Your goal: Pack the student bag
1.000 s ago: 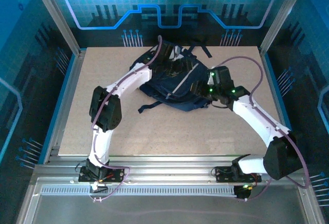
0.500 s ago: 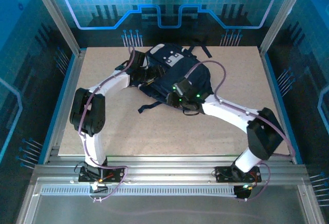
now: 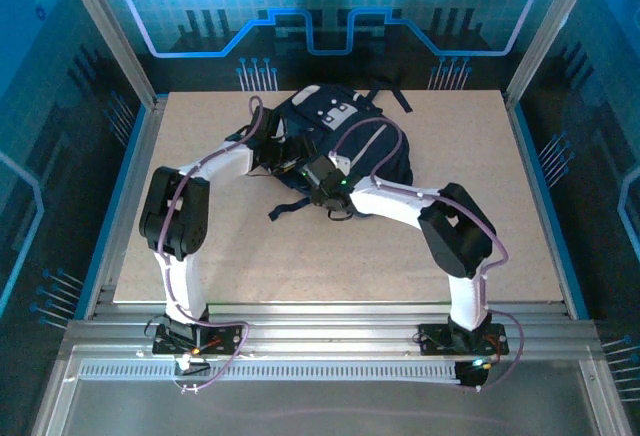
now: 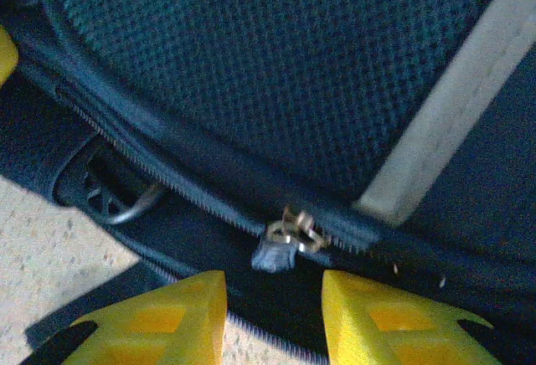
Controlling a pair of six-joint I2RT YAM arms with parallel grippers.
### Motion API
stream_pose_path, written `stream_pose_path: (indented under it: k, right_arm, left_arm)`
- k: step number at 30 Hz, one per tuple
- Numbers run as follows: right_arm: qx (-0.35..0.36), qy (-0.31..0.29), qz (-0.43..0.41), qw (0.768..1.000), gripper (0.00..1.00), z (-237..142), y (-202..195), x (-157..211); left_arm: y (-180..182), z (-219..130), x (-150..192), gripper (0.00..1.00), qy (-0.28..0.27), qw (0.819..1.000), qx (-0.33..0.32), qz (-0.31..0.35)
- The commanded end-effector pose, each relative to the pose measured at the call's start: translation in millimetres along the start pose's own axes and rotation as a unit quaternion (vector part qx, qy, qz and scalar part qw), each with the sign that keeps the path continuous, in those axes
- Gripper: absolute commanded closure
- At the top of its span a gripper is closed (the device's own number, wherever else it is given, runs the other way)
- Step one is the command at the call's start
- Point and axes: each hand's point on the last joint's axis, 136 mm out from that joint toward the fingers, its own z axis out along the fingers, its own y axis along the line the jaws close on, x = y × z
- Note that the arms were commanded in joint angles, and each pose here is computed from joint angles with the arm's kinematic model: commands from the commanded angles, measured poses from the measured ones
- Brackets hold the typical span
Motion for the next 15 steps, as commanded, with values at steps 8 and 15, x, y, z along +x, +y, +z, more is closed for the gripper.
stream_pose_path:
  k: [8, 15]
  right_arm:
    - [0.082, -0.097, 0.016, 0.992, 0.70, 11, -10, -32]
    - [0.124, -0.088, 0.007, 0.988, 0.72, 28, -19, -25]
  left_arm:
    - [10, 14, 5, 0.28, 0.015, 1.000, 0.004, -0.019]
    - [17, 18, 5, 0.28, 0.017, 0.999, -0.001, -0.027]
